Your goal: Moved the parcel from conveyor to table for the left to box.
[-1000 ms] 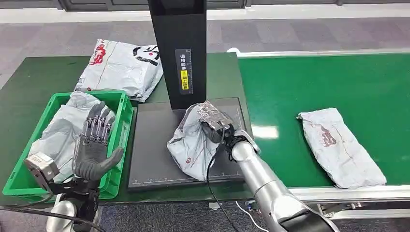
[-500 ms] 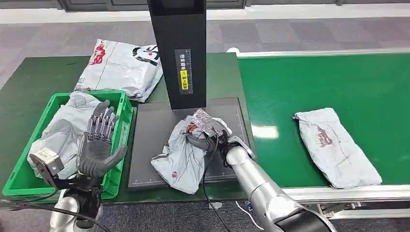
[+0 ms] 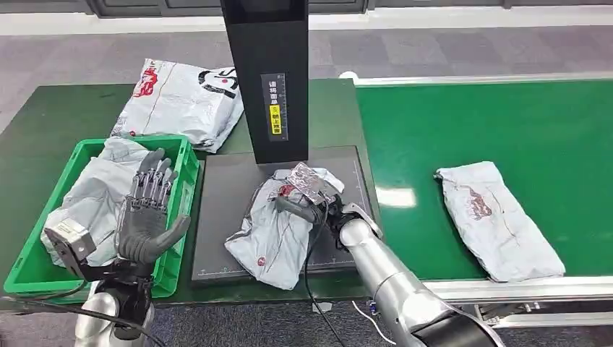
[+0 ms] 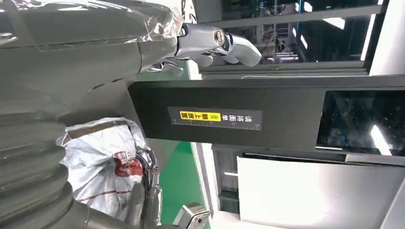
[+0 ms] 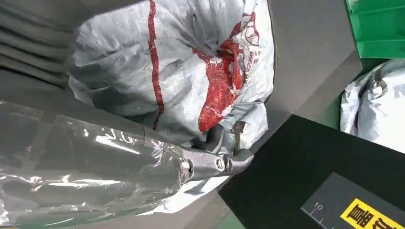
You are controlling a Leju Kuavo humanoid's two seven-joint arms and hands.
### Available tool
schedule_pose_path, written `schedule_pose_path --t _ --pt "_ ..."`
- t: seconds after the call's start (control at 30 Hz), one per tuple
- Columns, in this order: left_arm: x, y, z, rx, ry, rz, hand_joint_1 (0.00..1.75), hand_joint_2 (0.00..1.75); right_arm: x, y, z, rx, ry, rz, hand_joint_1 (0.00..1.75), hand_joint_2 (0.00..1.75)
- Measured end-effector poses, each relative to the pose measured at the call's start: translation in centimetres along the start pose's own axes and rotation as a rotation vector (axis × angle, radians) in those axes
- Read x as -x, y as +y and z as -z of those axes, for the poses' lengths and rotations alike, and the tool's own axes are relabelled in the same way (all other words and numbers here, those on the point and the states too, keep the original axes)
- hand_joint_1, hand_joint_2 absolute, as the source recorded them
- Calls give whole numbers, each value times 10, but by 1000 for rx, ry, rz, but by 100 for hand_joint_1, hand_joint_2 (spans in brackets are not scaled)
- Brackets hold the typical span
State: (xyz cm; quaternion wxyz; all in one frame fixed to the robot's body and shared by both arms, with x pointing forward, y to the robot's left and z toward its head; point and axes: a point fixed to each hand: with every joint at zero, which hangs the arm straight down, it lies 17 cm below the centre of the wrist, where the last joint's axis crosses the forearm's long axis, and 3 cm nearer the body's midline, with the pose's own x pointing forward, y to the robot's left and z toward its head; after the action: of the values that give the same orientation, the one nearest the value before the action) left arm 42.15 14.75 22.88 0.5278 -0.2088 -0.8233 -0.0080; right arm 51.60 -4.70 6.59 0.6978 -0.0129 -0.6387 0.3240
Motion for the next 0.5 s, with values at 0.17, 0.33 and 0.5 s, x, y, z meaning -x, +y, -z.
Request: schedule_pose_path --t 0.17,0.33,0.5 --pt "0 0 0 0 1 0 0 175 1 -1 0 1 2 -2 0 0" --pt "1 0 0 -1 1 -3 0 175 0 -3 0 5 -7 21 0 0" --pt "1 2 -2 -4 -3 -3 0 175 -13 -9 -4 13 -93 90 0 175"
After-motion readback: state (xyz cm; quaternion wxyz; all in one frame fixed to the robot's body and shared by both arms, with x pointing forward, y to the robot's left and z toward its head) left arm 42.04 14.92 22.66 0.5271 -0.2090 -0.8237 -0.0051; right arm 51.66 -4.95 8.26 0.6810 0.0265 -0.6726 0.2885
